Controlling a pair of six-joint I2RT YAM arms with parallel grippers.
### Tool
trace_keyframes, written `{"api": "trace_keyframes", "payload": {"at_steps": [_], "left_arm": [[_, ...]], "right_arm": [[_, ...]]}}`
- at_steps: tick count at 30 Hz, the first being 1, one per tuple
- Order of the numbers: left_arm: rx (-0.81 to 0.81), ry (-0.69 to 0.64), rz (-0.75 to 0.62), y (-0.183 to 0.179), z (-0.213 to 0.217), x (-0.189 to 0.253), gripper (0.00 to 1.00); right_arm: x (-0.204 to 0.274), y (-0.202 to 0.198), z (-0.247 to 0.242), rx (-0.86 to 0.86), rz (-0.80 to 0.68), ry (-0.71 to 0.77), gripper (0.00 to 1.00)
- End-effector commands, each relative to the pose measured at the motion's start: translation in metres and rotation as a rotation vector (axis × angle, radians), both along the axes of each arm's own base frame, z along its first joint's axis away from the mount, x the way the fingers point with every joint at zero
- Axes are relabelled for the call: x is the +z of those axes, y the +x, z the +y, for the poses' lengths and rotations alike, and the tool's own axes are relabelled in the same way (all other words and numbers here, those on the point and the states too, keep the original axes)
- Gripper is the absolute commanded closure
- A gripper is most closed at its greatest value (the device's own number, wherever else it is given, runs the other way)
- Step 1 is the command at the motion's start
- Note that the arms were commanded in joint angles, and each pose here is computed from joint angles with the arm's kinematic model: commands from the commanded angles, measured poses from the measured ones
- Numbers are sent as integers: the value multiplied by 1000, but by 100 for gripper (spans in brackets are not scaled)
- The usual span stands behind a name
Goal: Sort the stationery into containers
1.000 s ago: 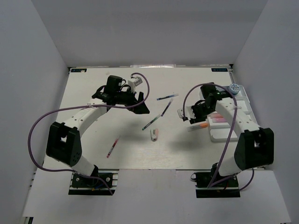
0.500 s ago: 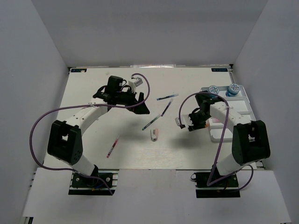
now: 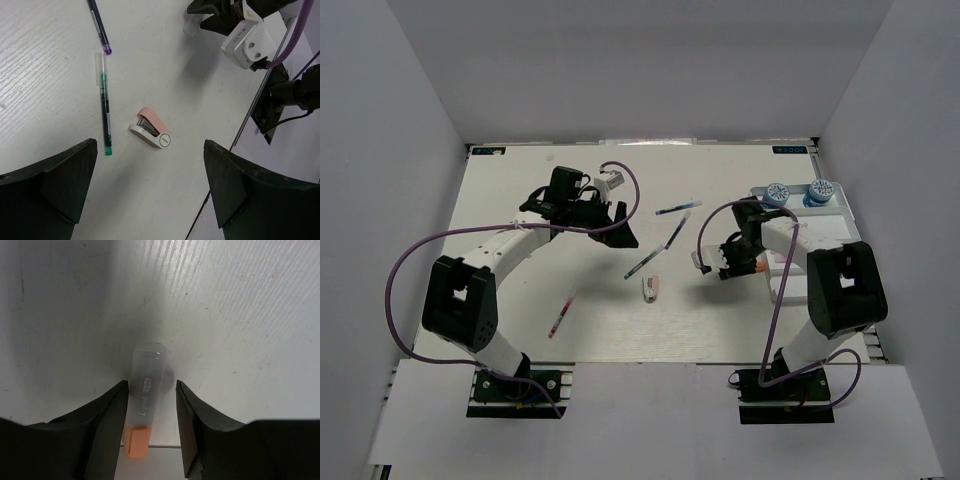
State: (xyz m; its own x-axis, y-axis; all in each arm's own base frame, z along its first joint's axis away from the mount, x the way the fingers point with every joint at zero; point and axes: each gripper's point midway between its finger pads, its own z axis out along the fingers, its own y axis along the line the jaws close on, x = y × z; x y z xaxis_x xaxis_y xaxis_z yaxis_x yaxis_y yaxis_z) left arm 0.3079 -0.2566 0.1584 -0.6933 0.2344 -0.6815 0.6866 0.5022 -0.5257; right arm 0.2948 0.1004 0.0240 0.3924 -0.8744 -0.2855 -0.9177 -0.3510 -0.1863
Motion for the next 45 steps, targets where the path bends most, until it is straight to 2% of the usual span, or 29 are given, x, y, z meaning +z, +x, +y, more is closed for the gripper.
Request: {"api": "trace_keyframes", "payload": {"at_steps": [1, 9, 12, 13, 14, 17, 21, 26, 29, 35, 36, 38, 39, 45], "left_arm": [[-4, -12, -45, 0, 2, 12, 4], [-1, -17, -44, 3, 0, 14, 4], [-1, -17, -42, 3, 0, 13, 4], [-1, -17, -42, 3, 0, 14, 4], [-1, -16, -41, 3, 0, 13, 4], [2, -17, -46, 3, 1, 14, 4], [9, -29, -45, 5, -1, 17, 4], [11, -34, -47, 8, -3, 21, 5], [14, -30, -57, 8, -2, 22, 5], [14, -20, -55, 5, 1, 18, 5], [14, -19, -54, 5, 1, 18, 5], [11, -21, -48, 4, 0, 17, 5], [9, -22, -51, 5, 0, 18, 5], [9, -20, -44, 8, -1, 14, 5]], "right_arm": [[-2, 6, 1, -14, -5, -5, 52], [-12, -8, 0, -21, 36, -15, 58], [-13, -12, 1, -26, 48, -15, 71], [-12, -13, 3, -24, 52, -15, 79], [-10, -15, 4, -26, 60, -13, 82], [10, -14, 20, -36, 53, 31, 90], [57, -11, 63, -19, 15, 159, 100], [105, -1, 100, -20, -31, 213, 100], [127, 6, 103, -28, -66, 213, 100], [126, 20, 48, -50, -157, 75, 100], [125, 27, 24, -96, -165, 63, 100], [121, 29, 1, -72, -195, 16, 100], [120, 36, -28, -134, -201, -9, 100], [112, 49, -113, -226, -194, -84, 100]]}}
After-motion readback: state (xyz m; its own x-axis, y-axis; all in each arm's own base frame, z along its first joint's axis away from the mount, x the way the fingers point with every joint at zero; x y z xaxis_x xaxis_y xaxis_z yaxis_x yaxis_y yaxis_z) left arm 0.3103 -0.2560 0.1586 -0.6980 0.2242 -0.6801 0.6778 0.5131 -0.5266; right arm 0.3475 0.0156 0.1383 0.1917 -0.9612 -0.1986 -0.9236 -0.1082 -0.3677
